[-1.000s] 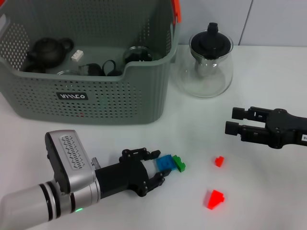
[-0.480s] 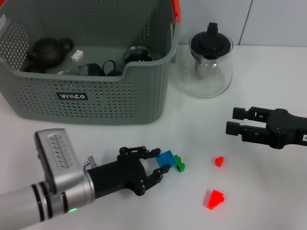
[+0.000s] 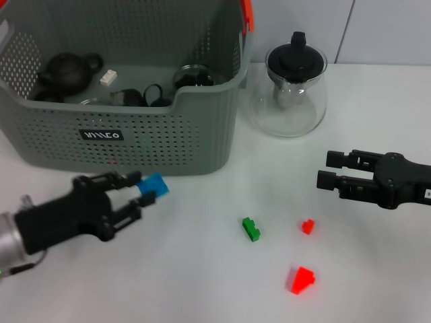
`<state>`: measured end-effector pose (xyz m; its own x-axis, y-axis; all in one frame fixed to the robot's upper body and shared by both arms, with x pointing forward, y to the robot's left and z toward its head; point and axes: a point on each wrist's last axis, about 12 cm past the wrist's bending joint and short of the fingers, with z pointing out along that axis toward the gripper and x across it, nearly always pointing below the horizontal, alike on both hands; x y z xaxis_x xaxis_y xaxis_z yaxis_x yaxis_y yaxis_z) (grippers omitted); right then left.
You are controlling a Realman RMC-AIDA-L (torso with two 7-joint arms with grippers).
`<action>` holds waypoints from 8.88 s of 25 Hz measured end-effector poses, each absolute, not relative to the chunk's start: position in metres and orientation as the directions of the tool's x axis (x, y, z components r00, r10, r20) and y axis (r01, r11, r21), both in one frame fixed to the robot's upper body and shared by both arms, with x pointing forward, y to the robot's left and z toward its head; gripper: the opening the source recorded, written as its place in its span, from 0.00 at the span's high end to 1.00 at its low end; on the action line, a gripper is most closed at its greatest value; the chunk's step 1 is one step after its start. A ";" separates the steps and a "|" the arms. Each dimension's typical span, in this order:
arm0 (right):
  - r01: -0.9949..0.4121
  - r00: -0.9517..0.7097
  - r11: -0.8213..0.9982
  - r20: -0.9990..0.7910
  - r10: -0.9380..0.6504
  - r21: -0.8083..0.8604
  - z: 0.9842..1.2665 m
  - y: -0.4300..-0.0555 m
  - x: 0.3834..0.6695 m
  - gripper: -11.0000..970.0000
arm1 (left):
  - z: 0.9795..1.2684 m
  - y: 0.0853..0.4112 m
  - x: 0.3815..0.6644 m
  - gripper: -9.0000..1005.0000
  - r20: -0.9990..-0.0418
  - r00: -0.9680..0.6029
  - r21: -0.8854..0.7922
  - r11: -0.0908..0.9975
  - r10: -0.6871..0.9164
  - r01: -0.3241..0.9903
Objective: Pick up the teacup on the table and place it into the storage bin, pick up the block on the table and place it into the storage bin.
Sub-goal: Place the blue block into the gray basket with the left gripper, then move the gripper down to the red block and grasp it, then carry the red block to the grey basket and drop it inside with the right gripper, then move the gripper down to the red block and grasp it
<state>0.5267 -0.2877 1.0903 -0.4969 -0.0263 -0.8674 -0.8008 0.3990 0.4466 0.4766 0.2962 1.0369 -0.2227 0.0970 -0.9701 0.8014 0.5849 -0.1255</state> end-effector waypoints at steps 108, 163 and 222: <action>-0.915 -0.402 0.398 -0.265 -0.876 0.074 1.137 -0.146 0.582 0.45 | 1.048 0.318 0.435 0.08 -0.959 -0.270 -0.199 0.480 0.083 0.854; -0.897 -0.439 0.393 -0.501 -0.746 0.201 1.161 -0.178 0.583 0.79 | 1.048 0.326 0.424 0.08 -0.945 -0.310 -0.231 0.456 0.106 0.859; -0.932 -0.351 0.307 -0.687 -0.636 0.192 1.197 -0.217 0.534 0.13 | 1.050 0.327 0.426 0.08 -0.946 -0.313 -0.243 0.447 0.088 0.861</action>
<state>0.5343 -0.2165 1.1967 -0.3509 -0.6363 -0.6870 -0.9322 0.3067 0.1920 0.4259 0.3273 1.0503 -0.3128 0.0883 -0.9457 0.8611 0.4466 -0.2431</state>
